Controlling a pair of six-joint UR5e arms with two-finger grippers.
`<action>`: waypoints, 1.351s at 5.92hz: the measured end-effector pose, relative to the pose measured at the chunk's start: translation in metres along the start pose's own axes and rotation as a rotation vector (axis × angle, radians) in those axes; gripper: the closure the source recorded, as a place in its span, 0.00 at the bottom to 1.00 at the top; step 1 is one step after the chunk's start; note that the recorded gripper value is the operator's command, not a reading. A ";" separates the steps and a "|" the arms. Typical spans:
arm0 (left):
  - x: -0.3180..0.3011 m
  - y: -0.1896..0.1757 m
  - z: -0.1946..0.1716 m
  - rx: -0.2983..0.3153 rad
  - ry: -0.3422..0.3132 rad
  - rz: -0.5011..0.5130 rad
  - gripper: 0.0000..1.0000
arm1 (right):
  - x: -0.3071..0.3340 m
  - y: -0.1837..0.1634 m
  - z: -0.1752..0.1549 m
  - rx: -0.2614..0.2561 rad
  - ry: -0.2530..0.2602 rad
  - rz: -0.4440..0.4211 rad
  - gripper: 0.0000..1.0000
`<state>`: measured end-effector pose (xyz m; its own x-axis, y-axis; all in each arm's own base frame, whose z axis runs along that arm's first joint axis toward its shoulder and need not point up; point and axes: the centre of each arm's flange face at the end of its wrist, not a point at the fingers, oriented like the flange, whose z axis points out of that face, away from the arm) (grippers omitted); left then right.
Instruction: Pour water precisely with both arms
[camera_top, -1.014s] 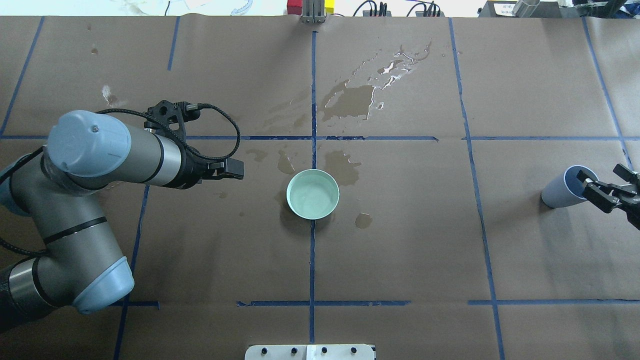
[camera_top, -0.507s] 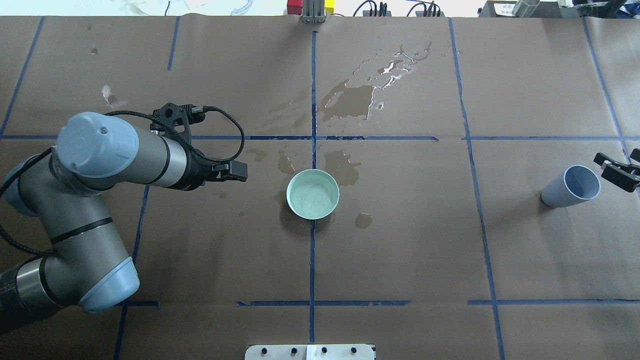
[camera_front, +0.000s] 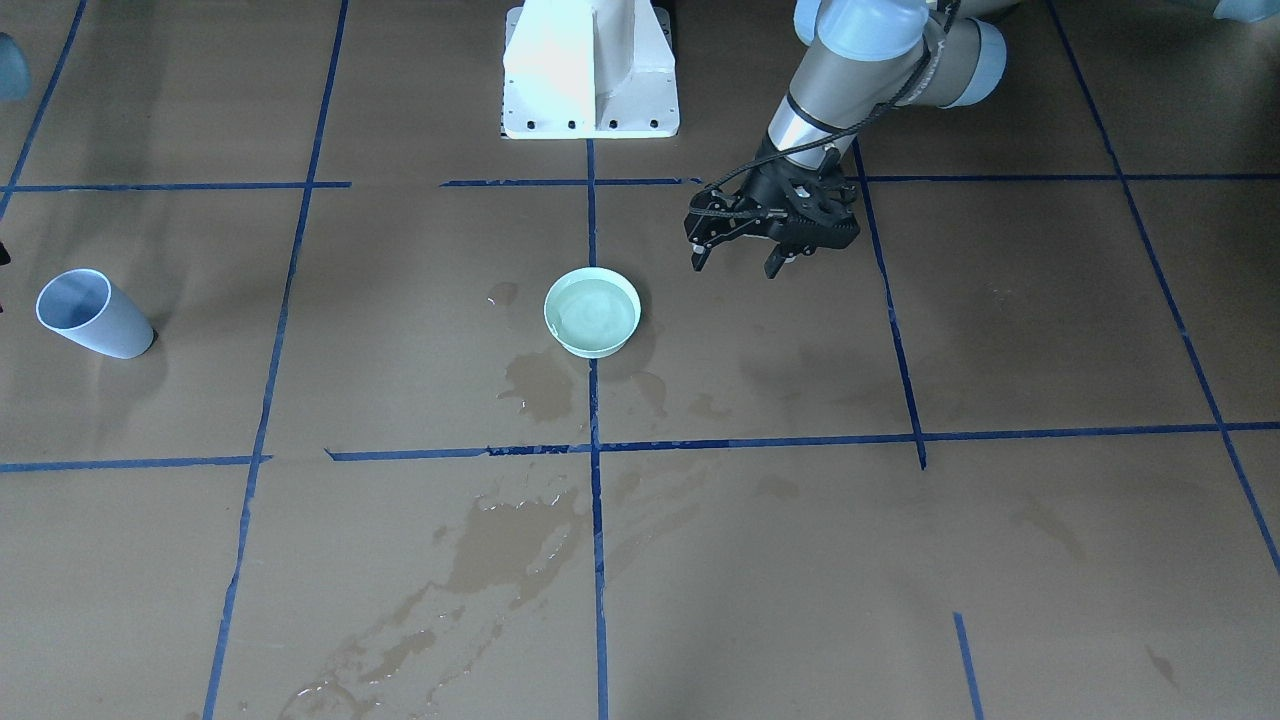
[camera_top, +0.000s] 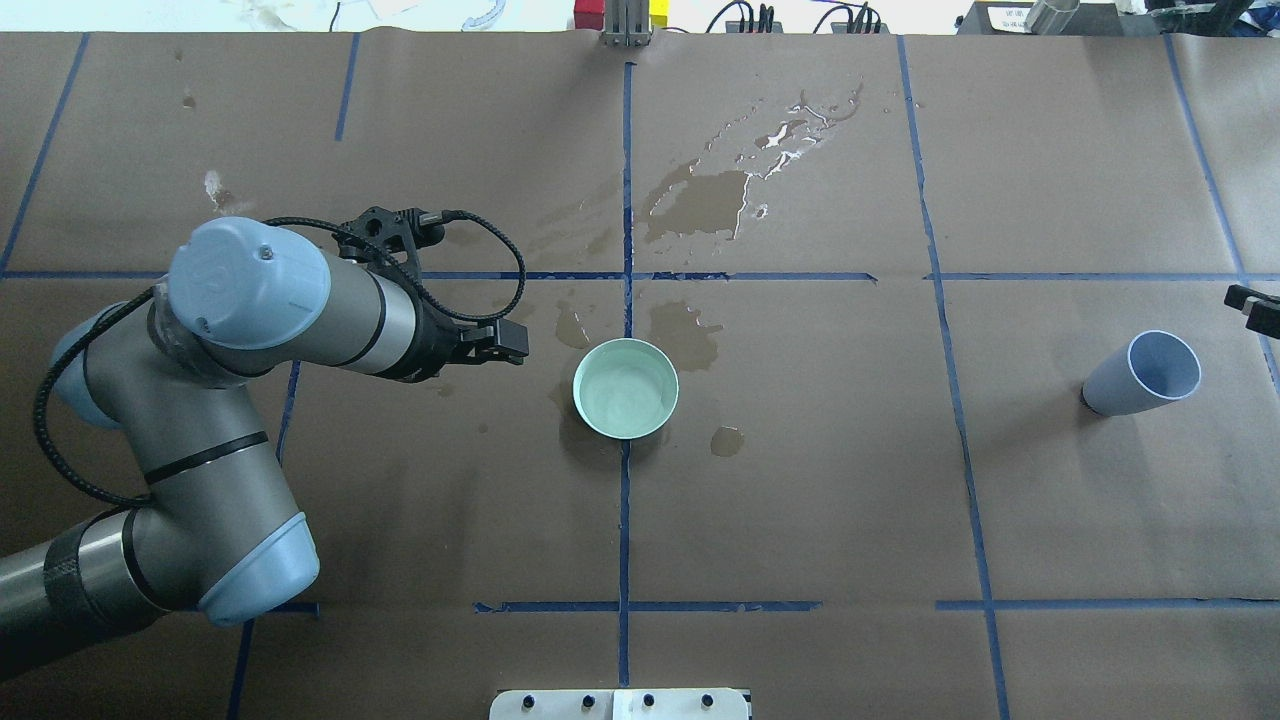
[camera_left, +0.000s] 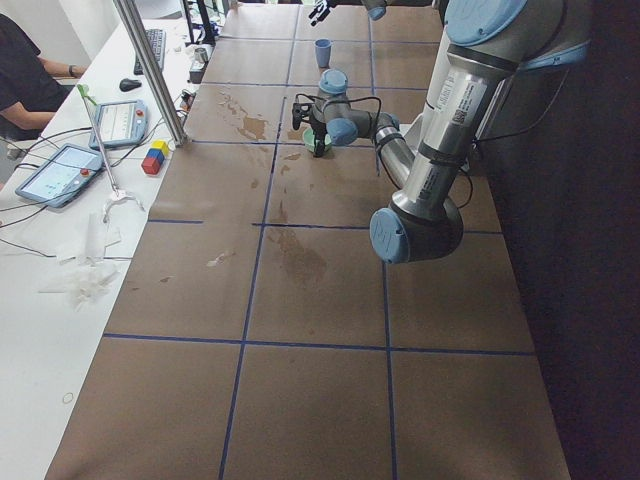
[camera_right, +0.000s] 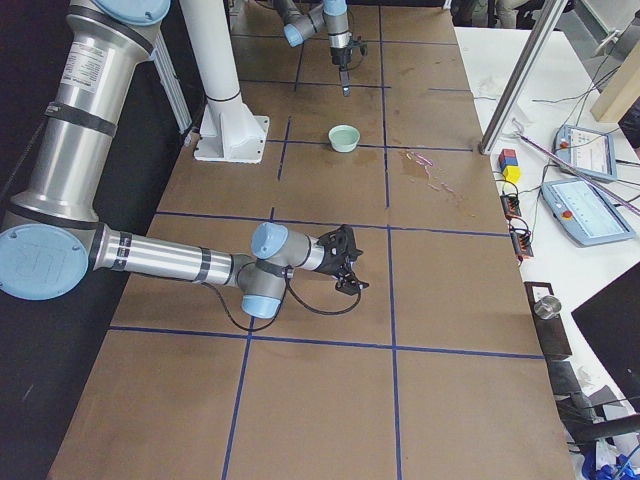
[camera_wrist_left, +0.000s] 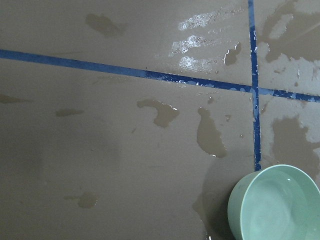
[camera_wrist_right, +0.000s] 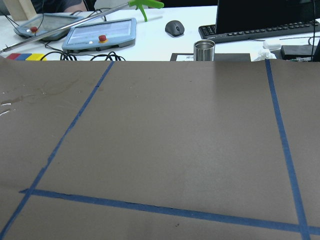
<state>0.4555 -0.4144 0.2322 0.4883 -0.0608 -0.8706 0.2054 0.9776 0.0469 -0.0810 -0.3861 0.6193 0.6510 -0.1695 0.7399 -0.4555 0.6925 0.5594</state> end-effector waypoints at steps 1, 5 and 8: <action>0.011 0.004 0.002 -0.014 -0.012 -0.012 0.00 | 0.018 -0.017 -0.004 -0.069 0.008 -0.049 0.00; 0.053 0.021 0.059 -0.066 -0.038 -0.119 0.00 | 0.081 -0.049 -0.027 -0.342 -0.015 -0.135 0.00; 0.070 0.018 0.090 -0.057 -0.037 -0.163 0.11 | 0.100 -0.040 -0.028 -0.549 -0.124 -0.135 0.00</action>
<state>0.5697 -0.4195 0.2158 0.4831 -0.2259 -0.8459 0.2368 0.9639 -0.1222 0.0195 -0.4110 0.6610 0.5906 -0.3393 0.7321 0.0298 0.9158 0.4005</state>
